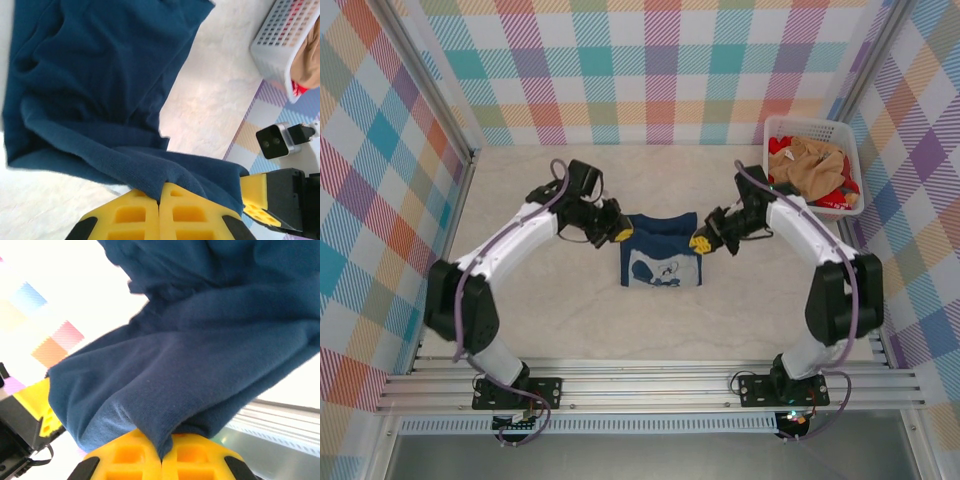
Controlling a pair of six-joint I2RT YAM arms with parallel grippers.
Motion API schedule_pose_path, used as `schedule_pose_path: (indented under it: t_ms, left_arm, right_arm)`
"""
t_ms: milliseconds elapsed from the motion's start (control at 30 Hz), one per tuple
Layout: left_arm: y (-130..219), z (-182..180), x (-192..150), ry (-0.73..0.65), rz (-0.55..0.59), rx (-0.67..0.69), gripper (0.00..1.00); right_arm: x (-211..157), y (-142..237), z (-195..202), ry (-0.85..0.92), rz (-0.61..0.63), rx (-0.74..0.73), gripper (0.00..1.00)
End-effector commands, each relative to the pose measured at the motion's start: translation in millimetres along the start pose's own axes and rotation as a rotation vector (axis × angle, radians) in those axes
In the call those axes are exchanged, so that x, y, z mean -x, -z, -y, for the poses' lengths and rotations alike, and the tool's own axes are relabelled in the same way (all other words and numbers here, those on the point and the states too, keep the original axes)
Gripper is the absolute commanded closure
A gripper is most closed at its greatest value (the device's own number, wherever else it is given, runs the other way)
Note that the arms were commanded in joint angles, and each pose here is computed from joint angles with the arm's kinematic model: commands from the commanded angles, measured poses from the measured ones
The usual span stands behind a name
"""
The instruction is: Fold and stack the t-shirts
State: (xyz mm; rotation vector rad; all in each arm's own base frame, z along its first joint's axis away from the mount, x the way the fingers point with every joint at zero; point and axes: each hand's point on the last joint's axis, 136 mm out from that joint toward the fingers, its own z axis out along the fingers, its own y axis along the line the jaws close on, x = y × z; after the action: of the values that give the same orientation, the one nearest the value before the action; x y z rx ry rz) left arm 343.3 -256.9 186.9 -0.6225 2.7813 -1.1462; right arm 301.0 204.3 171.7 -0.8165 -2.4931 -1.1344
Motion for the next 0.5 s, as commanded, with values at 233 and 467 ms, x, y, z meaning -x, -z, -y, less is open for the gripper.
schedule_pose_path:
  t_ms: [233,467]
  left_arm:
    - [-52.9,-8.2,120.9,0.096,0.109,0.048,0.86]
    - [-52.3,-14.1,147.9,0.062,0.165,0.131,0.72]
  right_arm:
    - [144.4,-24.6,-60.7,0.013,0.120,0.085,0.74]
    - [183.2,-11.9,-101.9,0.270,0.221,0.061,0.43]
